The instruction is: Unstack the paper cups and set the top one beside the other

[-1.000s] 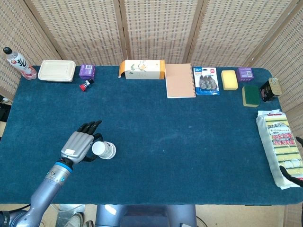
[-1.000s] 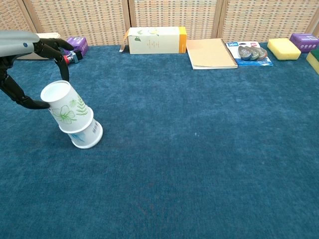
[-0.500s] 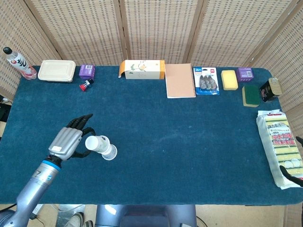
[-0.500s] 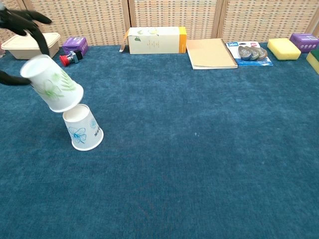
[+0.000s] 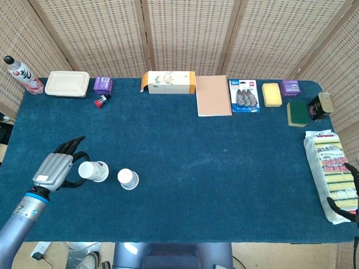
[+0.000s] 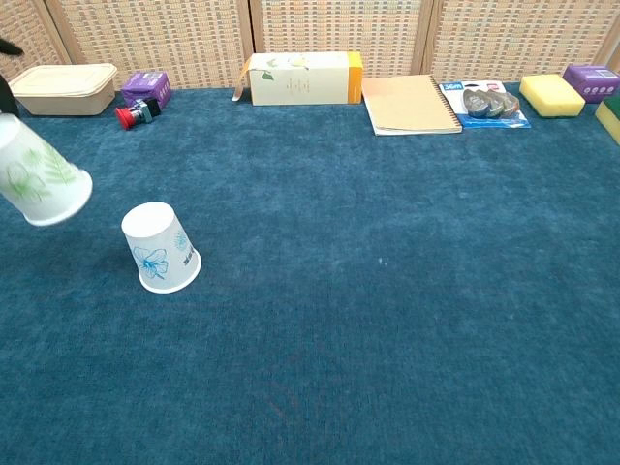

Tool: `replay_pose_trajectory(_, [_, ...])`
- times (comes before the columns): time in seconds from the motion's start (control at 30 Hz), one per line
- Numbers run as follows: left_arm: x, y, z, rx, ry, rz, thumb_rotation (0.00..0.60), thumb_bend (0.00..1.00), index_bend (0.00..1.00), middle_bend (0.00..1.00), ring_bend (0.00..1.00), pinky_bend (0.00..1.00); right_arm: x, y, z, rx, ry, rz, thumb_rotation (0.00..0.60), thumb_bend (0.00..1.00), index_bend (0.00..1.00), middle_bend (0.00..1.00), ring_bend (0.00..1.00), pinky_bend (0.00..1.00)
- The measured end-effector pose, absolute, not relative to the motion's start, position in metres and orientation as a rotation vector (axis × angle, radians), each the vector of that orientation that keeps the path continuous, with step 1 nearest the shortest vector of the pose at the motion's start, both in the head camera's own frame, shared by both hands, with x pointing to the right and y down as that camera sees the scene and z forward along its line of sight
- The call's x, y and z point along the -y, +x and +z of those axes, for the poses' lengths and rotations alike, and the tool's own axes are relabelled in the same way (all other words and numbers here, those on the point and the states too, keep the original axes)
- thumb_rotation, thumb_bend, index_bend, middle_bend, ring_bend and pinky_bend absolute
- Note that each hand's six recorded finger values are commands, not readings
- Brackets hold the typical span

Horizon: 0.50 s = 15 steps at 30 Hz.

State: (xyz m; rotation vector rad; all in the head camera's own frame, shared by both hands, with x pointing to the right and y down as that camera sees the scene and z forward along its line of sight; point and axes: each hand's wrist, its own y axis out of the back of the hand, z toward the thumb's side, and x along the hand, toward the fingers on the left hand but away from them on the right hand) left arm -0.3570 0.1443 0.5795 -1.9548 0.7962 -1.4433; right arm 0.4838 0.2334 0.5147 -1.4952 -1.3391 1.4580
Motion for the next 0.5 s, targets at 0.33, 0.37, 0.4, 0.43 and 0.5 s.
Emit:
replay_pose_trajectory(0.33, [-0.156,-0.353,0.632,-0.744,-1.985,-1.511,0.600,0.23,0.40,0.00,0.00,0.08,-0.232,0.486,0.516,1.345,-1.499,1.465,0.600,0.27,0.11,0.00,0.00,0.00])
replay_pose_trajectory(0.37, [-0.157,-0.353,0.635,-0.744,-1.982,-1.517,0.600,0.23,0.40,0.00,0.00,0.08,-0.232,0.486,0.516,1.345,-1.499,1.465,0.600,0.27,0.11,0.00,0.00,0.00])
replay_pose_trajectory(0.4, [-0.157,-0.352,0.637,-0.743,-1.979,-1.523,0.600,0.23,0.40,0.00,0.00,0.08,-0.232,0.486,0.517,1.345,-1.500,1.465,0.600,0.27,0.11,0.00,0.00,0.00])
replay_pose_trajectory(0.43, [-0.156,-0.351,0.639,-0.742,-1.977,-1.526,0.600,0.23,0.40,0.00,0.00,0.08,-0.232,0.486,0.517,1.345,-1.501,1.465,0.600,0.27,0.11,0.00,0.00,0.00])
replay_pose_trajectory(0.5, [-0.156,-0.349,0.642,-0.735,-1.969,-1.531,0.600,0.23,0.40,0.00,0.00,0.08,-0.232,0.486,0.517,1.343,-1.503,1.465,0.600,0.27,0.11,0.00,0.00,0.00])
